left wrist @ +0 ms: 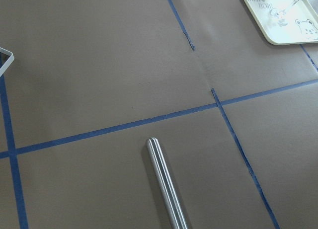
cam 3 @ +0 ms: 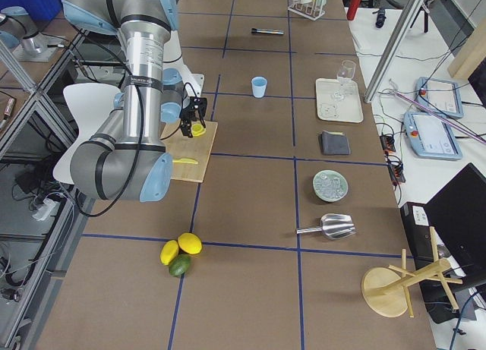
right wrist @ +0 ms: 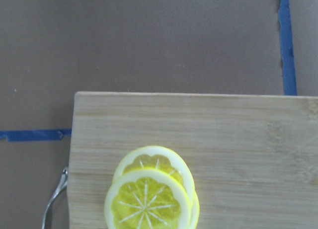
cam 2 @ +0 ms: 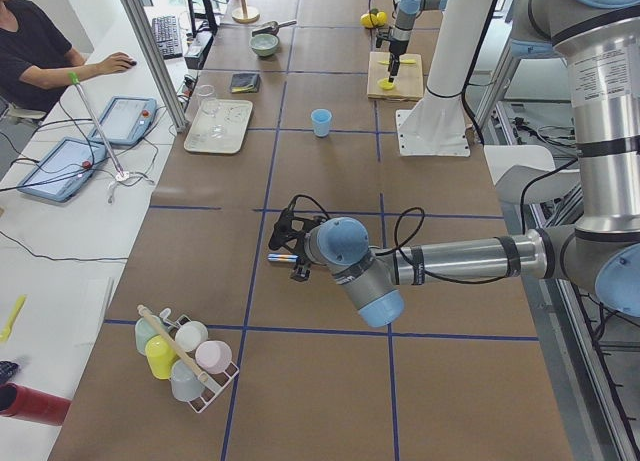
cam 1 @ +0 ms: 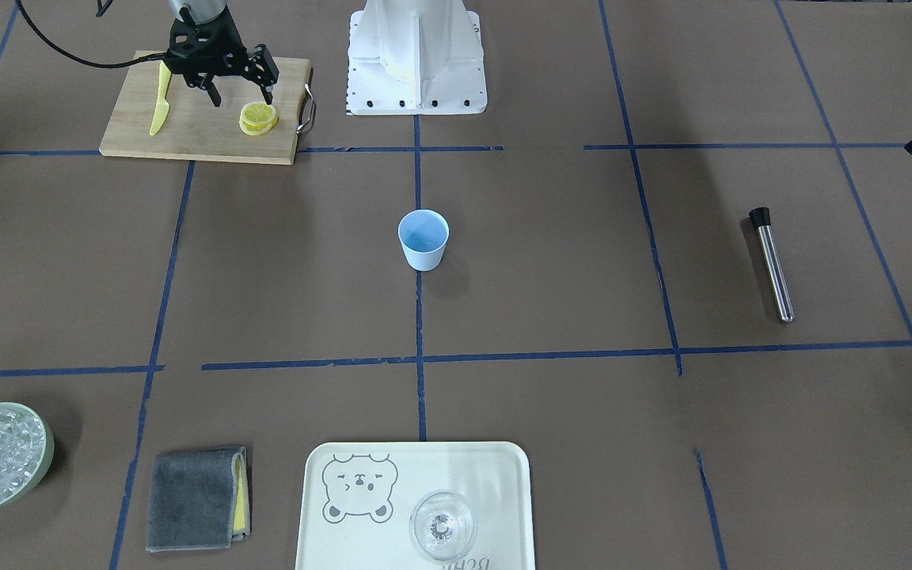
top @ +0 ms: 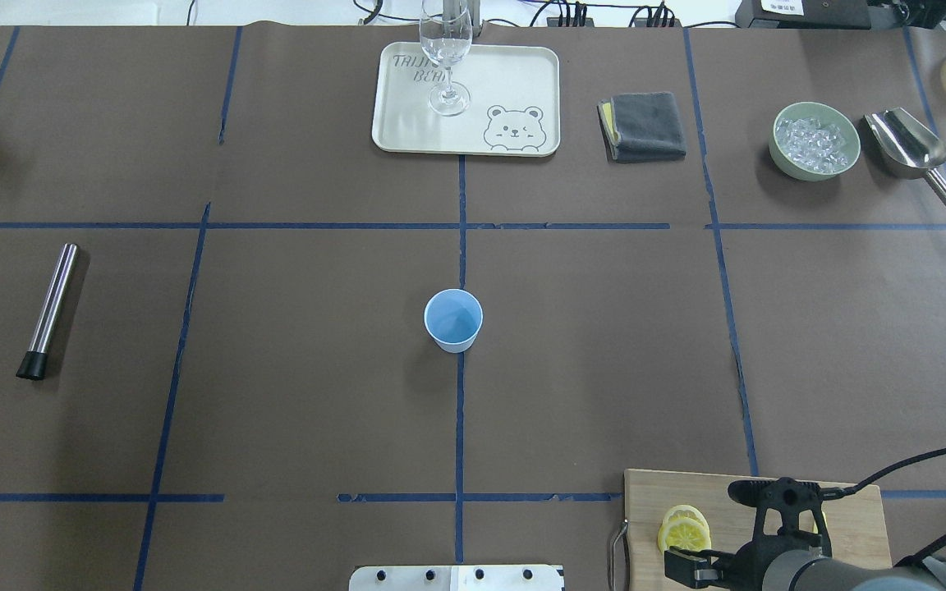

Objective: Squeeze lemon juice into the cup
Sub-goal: 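Move the right gripper down over the lemon slices on the cutting board, then grasp the top lemon slice with the right gripper and lift it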

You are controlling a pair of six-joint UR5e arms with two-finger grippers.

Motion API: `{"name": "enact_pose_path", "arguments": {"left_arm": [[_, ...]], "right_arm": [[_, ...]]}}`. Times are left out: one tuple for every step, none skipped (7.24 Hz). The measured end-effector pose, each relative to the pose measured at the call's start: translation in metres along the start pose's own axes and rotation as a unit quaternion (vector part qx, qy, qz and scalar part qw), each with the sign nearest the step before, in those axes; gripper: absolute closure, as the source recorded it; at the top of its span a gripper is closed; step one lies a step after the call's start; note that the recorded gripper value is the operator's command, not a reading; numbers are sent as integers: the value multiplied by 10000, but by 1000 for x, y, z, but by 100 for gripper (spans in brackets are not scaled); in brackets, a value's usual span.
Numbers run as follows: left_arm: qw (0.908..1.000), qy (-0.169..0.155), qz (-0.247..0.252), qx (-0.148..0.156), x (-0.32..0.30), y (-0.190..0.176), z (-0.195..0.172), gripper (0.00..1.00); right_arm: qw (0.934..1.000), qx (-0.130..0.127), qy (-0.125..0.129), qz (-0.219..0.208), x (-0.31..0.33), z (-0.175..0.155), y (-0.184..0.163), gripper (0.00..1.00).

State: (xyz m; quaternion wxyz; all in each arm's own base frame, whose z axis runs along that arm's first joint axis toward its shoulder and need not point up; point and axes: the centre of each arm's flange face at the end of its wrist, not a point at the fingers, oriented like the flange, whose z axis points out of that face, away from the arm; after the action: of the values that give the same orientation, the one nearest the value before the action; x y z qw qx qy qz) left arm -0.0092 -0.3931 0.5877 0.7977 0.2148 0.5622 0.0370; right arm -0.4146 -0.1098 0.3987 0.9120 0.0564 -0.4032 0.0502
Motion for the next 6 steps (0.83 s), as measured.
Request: {"name": "enact_pose_path", "arguments": {"left_arm": [[9999, -13, -167, 9, -2, 0, 0, 0], [9997, -46, -249, 32, -3, 0, 1, 0], [9996, -64, -278, 46, -4, 0, 1, 0], [9996, -68, -277, 54, -3, 0, 1, 0], [9996, -66, -263, 61, -2, -1, 0, 0], [9997, -64, -245, 68, -1, -1, 0, 0]], "right_arm": [[9999, 150, 38, -3, -3, 2, 11, 2], [9997, 254, 43, 21, -6, 4, 12, 1], [9994, 344, 65, 67, -6, 6, 7, 1], [9989, 431, 70, 140, -8, 10, -1, 1], [9984, 514, 57, 224, -15, 13, -9, 1], [9978, 585, 81, 286, -31, 18, -15, 2]]}}
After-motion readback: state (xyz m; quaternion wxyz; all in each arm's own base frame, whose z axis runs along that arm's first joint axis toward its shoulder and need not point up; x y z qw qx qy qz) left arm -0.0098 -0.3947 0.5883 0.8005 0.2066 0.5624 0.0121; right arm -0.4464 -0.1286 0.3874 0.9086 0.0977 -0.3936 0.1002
